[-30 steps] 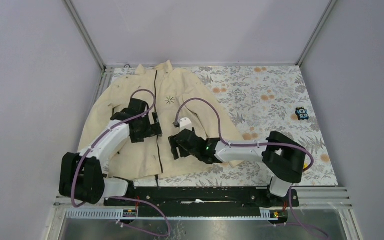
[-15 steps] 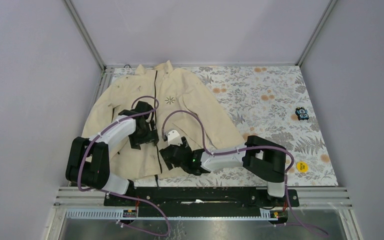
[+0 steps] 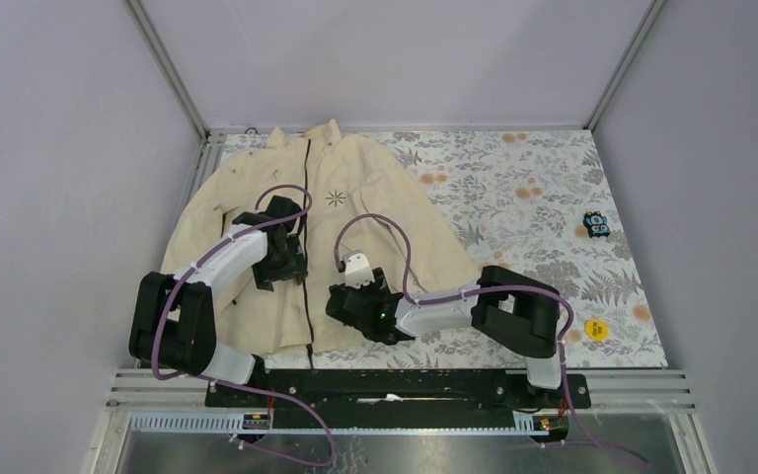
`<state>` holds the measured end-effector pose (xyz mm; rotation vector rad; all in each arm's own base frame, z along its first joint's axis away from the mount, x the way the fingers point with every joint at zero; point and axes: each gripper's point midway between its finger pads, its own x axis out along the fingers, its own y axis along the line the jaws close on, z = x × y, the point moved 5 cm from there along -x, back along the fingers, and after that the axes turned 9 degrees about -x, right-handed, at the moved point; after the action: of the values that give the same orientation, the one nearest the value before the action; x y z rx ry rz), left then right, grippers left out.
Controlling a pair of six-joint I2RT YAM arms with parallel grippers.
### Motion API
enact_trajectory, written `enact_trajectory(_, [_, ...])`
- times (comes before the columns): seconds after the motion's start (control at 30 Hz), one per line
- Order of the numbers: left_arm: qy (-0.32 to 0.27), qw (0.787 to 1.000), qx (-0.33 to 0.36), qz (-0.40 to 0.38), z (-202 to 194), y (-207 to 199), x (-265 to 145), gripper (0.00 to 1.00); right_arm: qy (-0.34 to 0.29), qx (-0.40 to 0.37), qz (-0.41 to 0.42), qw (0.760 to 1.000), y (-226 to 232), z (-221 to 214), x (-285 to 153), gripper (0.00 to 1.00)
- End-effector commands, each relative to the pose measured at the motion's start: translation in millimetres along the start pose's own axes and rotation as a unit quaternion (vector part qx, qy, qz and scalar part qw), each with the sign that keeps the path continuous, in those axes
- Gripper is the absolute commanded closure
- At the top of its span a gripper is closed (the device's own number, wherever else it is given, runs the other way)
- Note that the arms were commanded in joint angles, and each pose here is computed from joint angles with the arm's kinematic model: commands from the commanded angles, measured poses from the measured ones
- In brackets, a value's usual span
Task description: Zip up the jacket
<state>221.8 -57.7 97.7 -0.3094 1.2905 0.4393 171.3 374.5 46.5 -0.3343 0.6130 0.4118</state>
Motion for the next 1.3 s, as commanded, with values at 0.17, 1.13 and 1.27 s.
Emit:
enact_trajectory(0.17, [-0.049,0.999,-0.006,-0.013,16,-4,-8,0.39,-0.035,0.022,0.078,0.996,-2,41,-21,0.18])
enact_trajectory(1.13, [-0.083,0.996,-0.012,-0.004,22,0,-3,0.56,-0.074,0.006,0.019,0.997,46,44,17,0.38])
enact_trajectory(1.27, [-0.074,0.997,-0.007,-0.007,20,-2,-1,0.56,-0.087,0.005,0.039,0.995,50,52,14,0.47])
